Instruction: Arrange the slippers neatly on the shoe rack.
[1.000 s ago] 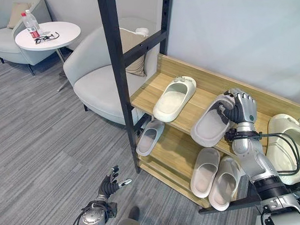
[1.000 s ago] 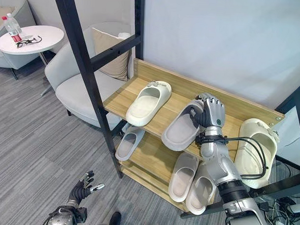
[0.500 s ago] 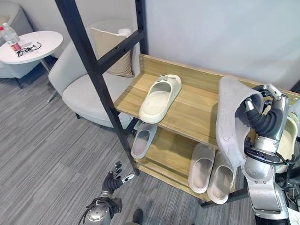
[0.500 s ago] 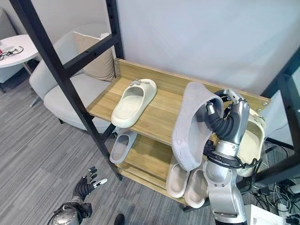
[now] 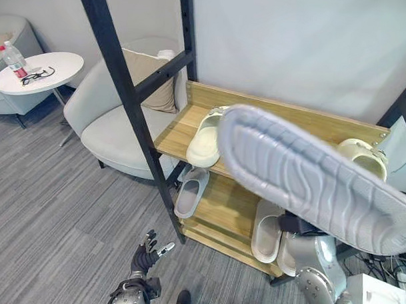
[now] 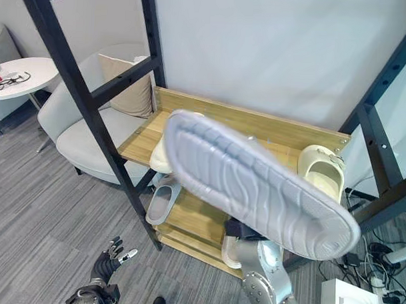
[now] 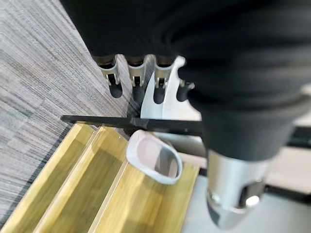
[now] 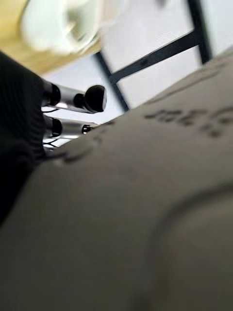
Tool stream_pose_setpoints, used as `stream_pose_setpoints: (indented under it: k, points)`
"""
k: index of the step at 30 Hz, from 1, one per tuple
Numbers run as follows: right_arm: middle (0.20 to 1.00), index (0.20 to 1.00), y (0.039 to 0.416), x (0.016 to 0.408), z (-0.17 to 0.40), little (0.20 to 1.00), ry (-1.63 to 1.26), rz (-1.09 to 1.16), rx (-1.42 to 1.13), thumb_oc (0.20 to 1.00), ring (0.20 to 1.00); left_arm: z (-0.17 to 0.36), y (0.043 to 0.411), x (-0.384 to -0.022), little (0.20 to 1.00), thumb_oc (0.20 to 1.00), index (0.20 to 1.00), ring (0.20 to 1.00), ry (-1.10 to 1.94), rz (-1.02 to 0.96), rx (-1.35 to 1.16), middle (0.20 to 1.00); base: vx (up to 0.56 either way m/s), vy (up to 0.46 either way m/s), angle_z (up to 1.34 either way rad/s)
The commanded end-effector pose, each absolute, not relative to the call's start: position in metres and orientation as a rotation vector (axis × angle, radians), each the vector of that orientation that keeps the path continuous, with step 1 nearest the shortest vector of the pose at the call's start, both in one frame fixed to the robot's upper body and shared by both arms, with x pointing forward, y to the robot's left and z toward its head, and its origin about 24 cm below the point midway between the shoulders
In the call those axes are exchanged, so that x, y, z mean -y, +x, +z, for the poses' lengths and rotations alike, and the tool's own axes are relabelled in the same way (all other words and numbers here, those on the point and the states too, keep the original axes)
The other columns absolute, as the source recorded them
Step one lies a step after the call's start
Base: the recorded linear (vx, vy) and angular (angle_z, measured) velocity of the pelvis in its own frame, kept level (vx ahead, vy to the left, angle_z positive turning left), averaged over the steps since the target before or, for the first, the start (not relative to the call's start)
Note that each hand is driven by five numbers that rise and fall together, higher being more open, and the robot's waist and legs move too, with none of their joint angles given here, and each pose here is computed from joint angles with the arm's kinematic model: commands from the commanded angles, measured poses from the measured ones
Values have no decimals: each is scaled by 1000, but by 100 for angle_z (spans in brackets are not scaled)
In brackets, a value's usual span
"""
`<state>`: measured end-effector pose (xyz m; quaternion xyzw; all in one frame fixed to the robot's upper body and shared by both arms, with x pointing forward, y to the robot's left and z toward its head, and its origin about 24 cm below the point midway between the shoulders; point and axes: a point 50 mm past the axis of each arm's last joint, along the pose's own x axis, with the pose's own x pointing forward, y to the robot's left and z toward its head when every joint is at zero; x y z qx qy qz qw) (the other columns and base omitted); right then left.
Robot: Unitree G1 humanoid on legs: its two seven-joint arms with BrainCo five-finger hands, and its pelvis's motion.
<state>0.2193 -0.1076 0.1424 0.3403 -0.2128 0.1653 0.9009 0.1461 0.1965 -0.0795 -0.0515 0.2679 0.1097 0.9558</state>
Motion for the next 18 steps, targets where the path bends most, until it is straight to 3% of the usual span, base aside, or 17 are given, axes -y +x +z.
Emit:
stream_pose_setpoints:
  k: [1,8,9,18]
  points:
    - [200,200,218,89,163,200,772,569,500,200,200,-63,170,-219,1000,1000,1000,1000,-71,260,-421,1000,-18,-24,13]
    - [200,200,219,85,131,200,349,588,418,200,200,-61,172,-225,1000,1000,1000,1000,-72,288,-392,1000,-6,-7,9]
    - [200,200,223,92,116,200,171,522,388,200,200,-57,175,-227,1000,1000,1000,1000,-67,294,-366,1000,-11,4,9]
    - [200,200,232,119,78,200,-403,295,345,200,200,-31,194,-223,1000,1000,1000,1000,-3,263,-229,1000,-56,7,6]
